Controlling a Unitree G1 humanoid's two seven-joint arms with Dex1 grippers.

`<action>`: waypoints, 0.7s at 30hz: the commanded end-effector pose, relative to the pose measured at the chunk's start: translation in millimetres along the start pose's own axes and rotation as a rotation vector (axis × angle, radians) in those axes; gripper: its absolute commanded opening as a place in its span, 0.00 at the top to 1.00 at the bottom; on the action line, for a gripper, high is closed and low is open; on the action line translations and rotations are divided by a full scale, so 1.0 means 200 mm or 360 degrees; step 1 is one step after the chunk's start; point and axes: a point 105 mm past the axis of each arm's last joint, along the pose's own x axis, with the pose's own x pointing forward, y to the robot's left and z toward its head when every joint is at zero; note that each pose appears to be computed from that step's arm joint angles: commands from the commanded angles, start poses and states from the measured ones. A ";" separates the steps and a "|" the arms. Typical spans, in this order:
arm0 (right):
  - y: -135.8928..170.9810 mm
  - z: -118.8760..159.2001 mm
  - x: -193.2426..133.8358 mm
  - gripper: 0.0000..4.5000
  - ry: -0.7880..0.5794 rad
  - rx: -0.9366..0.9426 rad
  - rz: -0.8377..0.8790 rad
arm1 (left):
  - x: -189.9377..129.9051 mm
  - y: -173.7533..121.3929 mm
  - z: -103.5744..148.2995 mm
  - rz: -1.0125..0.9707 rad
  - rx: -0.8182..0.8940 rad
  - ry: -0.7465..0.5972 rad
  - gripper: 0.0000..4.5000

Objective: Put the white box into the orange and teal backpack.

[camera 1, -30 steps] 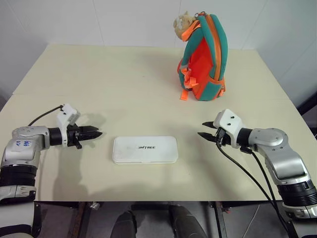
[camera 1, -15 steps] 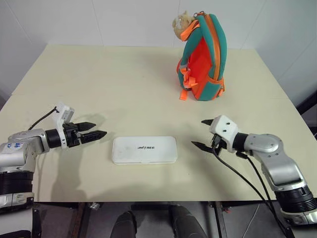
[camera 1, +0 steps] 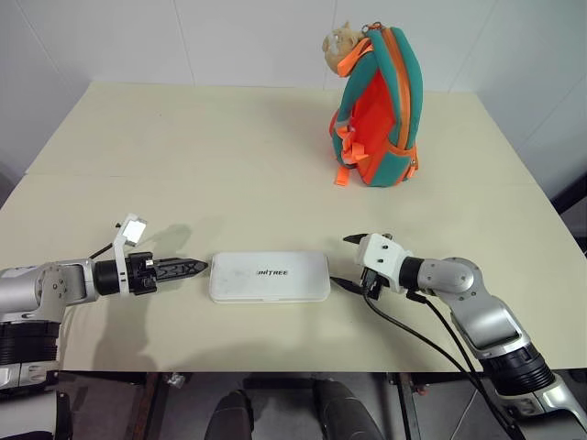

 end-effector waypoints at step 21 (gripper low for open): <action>-0.01 0.08 0.03 0.00 -0.0141 -0.0061 0.0011 | 0.15 -0.08 -0.09 -0.0381 -0.0427 0.0140 0.01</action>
